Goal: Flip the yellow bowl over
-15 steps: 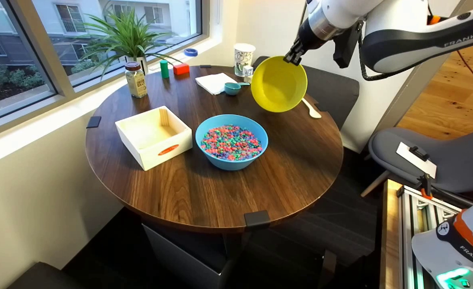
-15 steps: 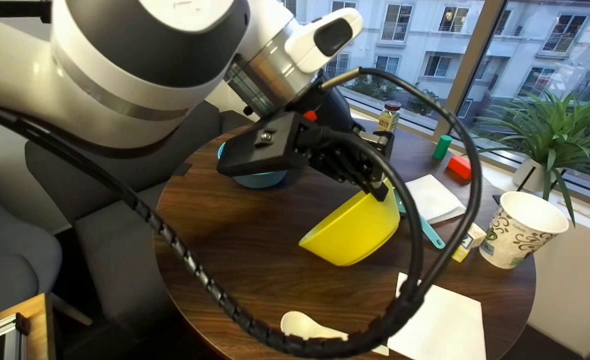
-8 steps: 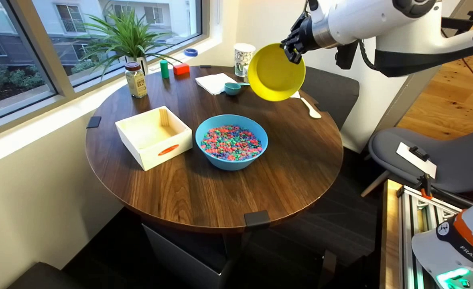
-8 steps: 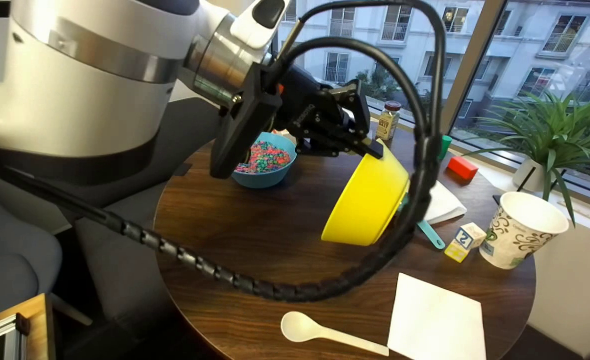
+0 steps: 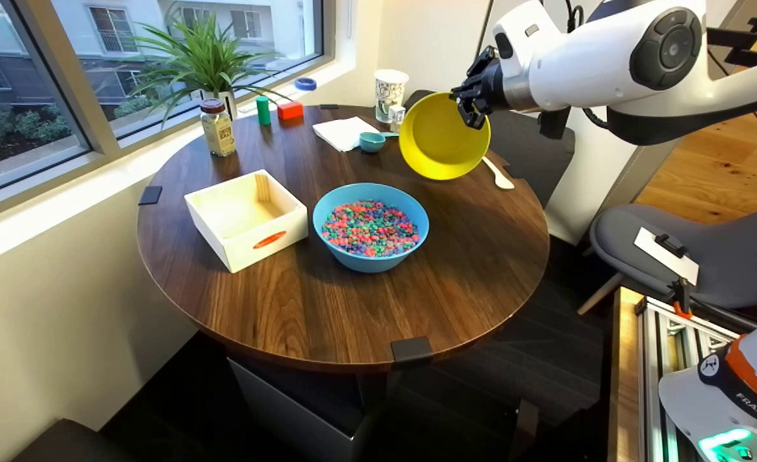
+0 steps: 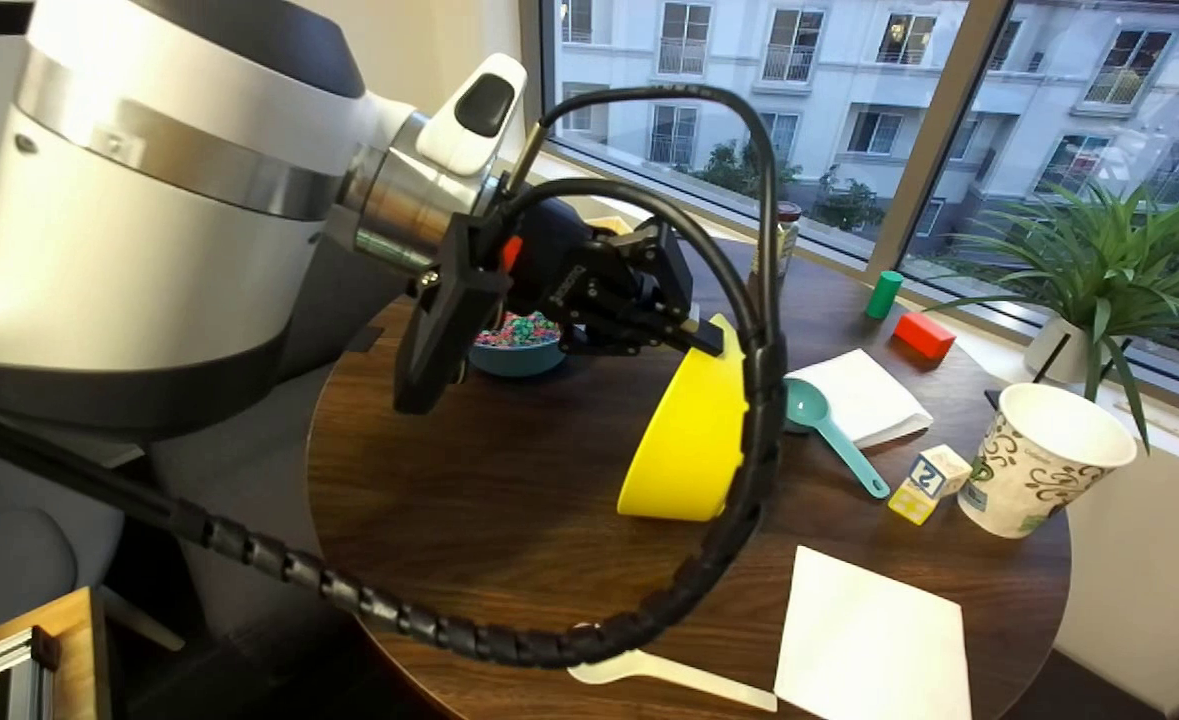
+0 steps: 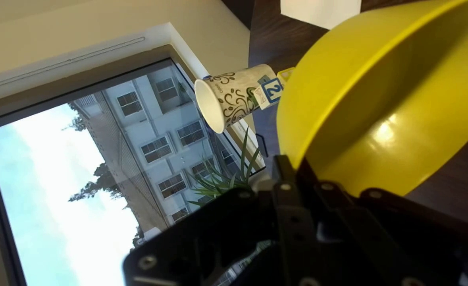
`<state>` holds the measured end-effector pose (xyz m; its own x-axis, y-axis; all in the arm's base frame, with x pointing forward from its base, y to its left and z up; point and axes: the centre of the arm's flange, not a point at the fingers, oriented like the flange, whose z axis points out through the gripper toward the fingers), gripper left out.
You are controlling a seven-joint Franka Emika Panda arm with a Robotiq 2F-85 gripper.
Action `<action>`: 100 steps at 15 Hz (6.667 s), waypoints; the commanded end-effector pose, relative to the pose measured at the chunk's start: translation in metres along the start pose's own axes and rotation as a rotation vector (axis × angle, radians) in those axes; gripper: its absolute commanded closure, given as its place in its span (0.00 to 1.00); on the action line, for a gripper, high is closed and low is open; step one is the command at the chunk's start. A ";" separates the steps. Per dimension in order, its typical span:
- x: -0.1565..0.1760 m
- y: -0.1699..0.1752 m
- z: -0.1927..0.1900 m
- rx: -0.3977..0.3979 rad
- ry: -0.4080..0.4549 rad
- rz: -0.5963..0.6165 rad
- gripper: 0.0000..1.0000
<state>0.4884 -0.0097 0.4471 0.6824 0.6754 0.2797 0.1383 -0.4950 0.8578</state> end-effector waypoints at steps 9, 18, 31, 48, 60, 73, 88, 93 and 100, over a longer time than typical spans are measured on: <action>0.003 -0.032 -0.015 -0.101 0.037 -0.155 0.99; 0.007 -0.070 -0.030 -0.291 0.057 -0.357 0.99; -0.010 -0.103 -0.030 -0.393 -0.002 -0.447 0.99; -0.010 -0.116 -0.033 -0.380 0.008 -0.469 0.59; -0.012 -0.104 -0.025 -0.297 -0.046 -0.376 0.00; -0.014 -0.098 -0.019 -0.050 -0.165 -0.130 0.00; 0.000 -0.073 -0.006 0.280 -0.301 0.283 0.00; 0.004 -0.067 -0.003 0.317 -0.321 0.352 0.00; -0.008 -0.004 -0.004 0.268 -0.420 0.544 0.00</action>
<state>0.4850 0.0043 0.4193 0.9102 0.1501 0.3860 -0.0826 -0.8476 0.5242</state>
